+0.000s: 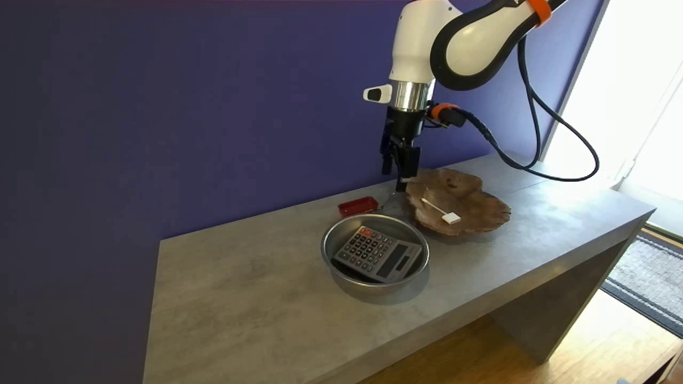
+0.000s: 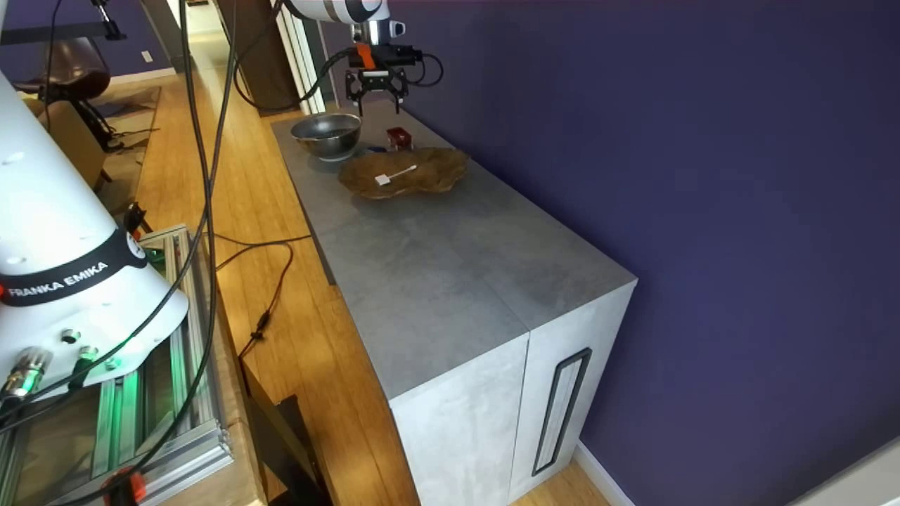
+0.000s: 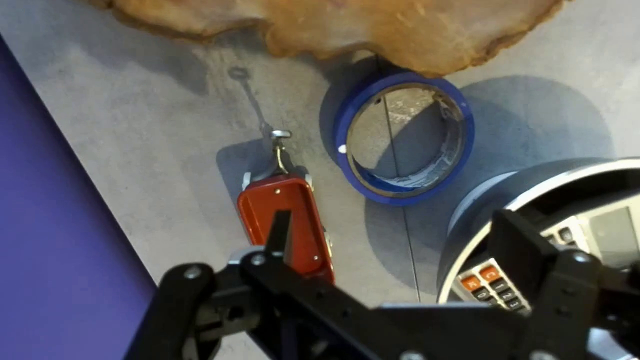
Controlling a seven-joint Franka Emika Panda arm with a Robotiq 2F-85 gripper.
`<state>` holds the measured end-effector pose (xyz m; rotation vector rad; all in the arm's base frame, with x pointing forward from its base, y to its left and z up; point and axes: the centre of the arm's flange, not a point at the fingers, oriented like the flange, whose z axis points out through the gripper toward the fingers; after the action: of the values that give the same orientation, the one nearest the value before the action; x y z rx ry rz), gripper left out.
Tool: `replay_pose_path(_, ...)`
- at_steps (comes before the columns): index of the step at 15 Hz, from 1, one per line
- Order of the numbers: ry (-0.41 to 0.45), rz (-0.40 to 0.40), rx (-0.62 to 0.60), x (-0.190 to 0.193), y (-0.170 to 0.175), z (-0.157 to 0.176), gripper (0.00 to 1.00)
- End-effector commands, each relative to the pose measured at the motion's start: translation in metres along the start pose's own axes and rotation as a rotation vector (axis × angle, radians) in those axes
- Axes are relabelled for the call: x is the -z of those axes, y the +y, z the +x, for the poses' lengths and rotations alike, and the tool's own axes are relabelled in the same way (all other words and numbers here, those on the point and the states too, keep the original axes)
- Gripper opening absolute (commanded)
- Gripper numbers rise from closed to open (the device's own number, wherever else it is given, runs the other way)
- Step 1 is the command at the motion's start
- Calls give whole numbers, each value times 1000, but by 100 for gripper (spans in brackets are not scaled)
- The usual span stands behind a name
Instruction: Move the toy cart to the right
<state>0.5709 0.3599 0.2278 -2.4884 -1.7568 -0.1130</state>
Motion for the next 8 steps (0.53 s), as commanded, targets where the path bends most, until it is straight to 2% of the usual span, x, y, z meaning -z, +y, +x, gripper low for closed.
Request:
replay_pose_path(1, 58, 72, 174, 1, 3, -21, 100)
replay_pose_path(2, 43, 98, 225, 0, -1, -22, 100)
replay_pose_path(3, 34, 45, 146, 0, 9, -15, 100)
replay_pose_path(5, 41, 65, 198, -2, 5, -16, 100)
replay_pose_path(7, 164, 72, 191, -6, -2, -13, 100)
replay_pose_path(8, 210, 42, 181, -9, -3, -10, 100)
